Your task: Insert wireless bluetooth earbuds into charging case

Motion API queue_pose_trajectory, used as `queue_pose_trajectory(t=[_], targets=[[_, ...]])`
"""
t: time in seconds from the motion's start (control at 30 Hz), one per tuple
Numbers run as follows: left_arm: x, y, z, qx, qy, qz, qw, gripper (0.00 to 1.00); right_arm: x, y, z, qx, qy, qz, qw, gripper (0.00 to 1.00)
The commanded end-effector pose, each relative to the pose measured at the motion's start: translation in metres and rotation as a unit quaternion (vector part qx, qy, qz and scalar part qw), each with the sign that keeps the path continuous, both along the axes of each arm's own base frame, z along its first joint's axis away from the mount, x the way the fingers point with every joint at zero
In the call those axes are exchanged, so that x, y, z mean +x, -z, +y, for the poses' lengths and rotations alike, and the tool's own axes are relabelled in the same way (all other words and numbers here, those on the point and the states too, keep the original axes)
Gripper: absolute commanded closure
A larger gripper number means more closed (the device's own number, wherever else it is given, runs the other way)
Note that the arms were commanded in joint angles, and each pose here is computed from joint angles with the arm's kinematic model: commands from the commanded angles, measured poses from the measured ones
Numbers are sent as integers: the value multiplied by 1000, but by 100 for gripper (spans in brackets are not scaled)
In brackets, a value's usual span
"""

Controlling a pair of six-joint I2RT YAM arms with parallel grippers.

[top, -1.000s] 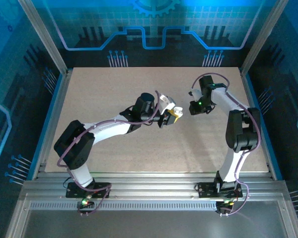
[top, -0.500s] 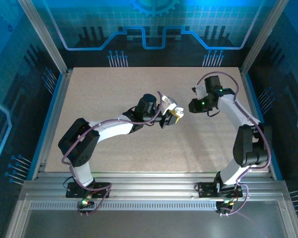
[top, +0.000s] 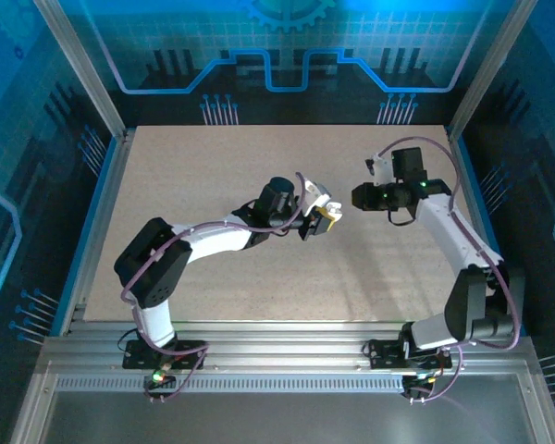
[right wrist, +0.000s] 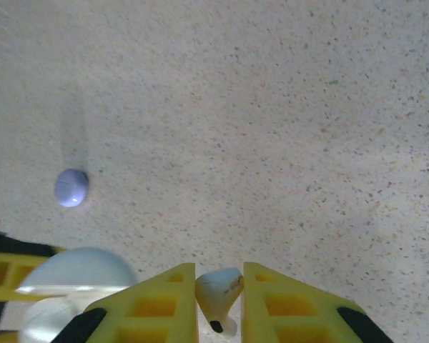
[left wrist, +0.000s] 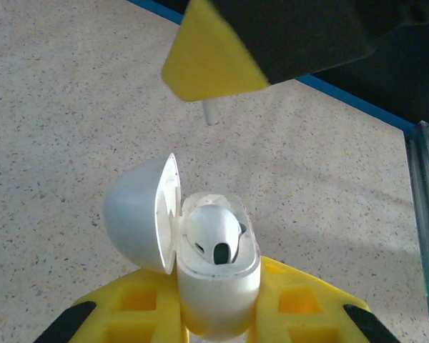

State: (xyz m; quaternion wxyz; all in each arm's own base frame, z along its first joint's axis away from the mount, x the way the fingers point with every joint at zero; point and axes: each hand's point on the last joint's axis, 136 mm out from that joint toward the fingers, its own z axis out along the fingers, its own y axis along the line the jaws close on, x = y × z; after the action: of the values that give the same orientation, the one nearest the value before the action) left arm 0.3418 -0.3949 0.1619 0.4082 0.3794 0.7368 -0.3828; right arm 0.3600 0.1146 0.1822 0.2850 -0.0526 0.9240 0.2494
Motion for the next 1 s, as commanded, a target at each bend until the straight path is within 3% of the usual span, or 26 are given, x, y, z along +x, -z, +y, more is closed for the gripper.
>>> queue_pose_trajectory(t=[0.0, 0.53, 0.97], targets=[[7, -19, -11, -24, -5, -25, 999, 90, -3, -22, 2, 45, 20, -30, 998, 82], [10, -33, -10, -44, -13, -45, 998, 90, -15, -38, 15, 161, 55, -54, 984, 82], [10, -37, -10, -48, -14, -48, 998, 90, -16, -40, 19, 179, 61, -61, 980, 82]])
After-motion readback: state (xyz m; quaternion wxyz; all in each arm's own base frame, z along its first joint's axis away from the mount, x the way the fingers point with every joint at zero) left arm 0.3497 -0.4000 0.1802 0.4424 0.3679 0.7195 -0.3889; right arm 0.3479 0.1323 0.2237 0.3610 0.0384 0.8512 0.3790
